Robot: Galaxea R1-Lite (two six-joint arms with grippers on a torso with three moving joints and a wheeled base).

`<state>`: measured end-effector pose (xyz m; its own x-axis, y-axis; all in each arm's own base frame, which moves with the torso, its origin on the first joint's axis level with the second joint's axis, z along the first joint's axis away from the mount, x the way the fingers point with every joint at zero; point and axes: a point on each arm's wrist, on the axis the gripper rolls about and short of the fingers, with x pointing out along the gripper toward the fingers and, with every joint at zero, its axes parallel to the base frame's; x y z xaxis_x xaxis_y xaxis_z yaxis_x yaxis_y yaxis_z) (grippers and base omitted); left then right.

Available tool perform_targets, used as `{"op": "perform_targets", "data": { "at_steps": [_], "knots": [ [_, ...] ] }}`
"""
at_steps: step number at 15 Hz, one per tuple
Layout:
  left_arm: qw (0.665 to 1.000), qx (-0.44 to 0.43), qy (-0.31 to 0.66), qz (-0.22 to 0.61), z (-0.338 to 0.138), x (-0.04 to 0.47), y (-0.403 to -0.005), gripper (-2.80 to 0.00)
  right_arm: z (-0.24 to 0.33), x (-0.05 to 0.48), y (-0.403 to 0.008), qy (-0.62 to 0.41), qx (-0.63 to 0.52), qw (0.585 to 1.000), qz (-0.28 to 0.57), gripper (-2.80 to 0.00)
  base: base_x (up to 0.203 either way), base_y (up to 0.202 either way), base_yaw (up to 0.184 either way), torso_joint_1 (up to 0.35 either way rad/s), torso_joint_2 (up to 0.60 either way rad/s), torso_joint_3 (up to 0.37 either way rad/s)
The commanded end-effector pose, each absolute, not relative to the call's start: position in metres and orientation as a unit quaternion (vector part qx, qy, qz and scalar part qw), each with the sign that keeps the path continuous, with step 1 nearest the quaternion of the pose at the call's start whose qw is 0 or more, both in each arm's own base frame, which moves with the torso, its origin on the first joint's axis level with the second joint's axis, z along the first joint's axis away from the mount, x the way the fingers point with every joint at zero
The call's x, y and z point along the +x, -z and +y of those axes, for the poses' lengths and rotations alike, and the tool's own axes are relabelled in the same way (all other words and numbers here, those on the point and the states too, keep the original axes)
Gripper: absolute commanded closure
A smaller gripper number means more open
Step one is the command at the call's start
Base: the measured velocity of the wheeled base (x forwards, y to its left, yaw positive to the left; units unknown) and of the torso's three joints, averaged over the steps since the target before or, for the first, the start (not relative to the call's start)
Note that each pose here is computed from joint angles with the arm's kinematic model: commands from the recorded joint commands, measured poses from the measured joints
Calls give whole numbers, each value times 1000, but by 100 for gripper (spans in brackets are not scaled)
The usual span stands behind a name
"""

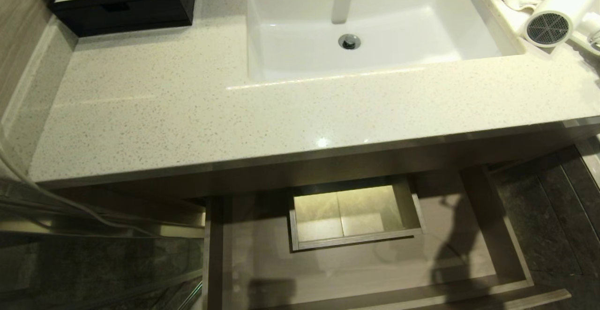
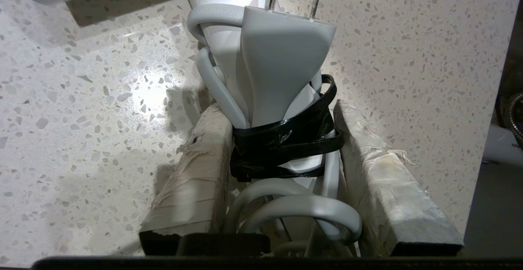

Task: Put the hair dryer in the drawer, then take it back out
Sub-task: Place it on the countertop

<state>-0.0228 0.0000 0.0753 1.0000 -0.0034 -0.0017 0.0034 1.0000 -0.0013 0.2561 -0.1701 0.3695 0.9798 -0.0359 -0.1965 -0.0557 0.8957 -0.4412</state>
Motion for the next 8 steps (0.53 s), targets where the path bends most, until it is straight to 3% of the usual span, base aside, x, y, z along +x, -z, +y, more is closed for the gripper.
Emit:
{"op": "perform_targets", "data": {
  "at_steps": [1, 3, 4, 8],
  "knots": [
    [1000, -1, 2, 1, 0, -23, -75, 0, -175, 263, -364, -9, -225, 968, 107, 0, 0, 0, 0, 0, 0, 0],
    [1000, -1, 2, 1, 0, -23, -75, 0, -177, 266, -363, -9, -226, 968, 107, 0, 0, 0, 0, 0, 0, 0],
    [1000, -1, 2, 1, 0, -23, -75, 0, -178, 267, -365, -8, -230, 968, 104, -280, 0, 0, 0, 0, 0, 0],
    [1000, -1, 2, 1, 0, -23, -75, 0, -178, 266, -372, 0, -257, 963, 77, -280, 0, 0, 0, 0, 0, 0]
  ]
}}
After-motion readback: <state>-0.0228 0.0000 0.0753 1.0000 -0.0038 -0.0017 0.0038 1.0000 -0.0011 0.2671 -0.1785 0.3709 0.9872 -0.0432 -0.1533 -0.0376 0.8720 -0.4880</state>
